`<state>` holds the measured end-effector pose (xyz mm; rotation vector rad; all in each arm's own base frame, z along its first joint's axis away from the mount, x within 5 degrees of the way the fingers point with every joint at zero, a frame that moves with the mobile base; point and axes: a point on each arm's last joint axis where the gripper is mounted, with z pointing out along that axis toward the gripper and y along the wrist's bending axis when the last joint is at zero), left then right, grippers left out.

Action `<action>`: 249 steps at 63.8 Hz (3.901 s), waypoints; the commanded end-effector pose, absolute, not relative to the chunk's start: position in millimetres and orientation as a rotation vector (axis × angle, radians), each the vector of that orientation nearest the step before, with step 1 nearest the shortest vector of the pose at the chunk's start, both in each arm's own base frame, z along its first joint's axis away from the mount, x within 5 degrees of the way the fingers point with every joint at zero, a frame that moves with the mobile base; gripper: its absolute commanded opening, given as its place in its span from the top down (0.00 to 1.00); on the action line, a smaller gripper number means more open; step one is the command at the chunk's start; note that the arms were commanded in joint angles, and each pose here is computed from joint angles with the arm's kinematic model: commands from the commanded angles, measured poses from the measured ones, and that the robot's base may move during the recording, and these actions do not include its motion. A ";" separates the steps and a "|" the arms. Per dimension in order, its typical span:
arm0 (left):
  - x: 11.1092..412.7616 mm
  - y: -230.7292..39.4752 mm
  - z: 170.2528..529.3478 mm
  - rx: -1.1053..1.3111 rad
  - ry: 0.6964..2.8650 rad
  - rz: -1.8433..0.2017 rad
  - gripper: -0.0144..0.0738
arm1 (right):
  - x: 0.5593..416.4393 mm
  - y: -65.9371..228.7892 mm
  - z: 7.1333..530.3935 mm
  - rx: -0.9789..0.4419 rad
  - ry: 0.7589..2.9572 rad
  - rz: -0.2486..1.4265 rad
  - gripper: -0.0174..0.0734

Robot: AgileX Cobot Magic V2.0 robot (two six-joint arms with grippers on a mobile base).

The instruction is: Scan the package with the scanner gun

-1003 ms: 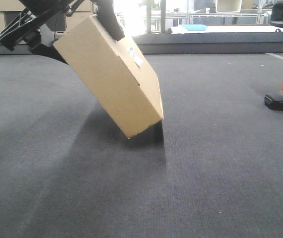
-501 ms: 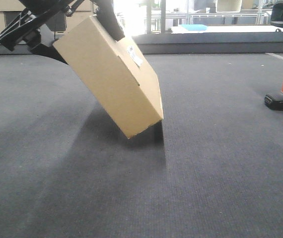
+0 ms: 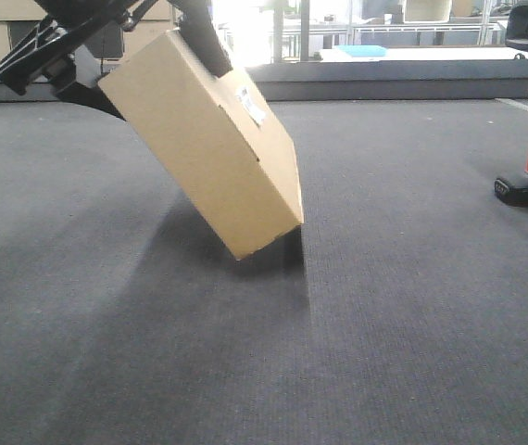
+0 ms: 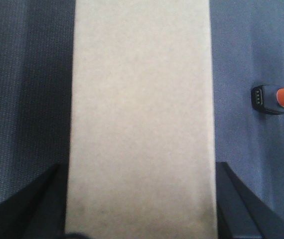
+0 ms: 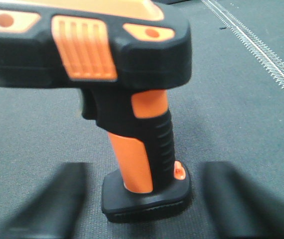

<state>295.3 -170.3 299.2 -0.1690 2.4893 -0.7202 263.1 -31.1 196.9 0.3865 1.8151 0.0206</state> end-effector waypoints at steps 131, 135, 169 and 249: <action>294.3 -172.0 302.7 -0.159 2.468 -0.730 0.96 | 326.4 -39.6 178.4 0.405 1.538 0.074 0.19; 294.3 -172.0 302.7 -0.159 2.468 -0.730 0.96 | 326.4 -39.6 178.4 0.405 1.538 0.074 0.19; 294.3 -172.0 302.7 -0.159 2.468 -0.730 0.96 | 326.4 -39.6 178.0 0.397 1.544 0.066 0.76; 305.3 -159.2 306.1 -0.221 2.400 -0.727 0.96 | 304.9 -24.3 238.7 -0.037 1.565 -0.402 0.98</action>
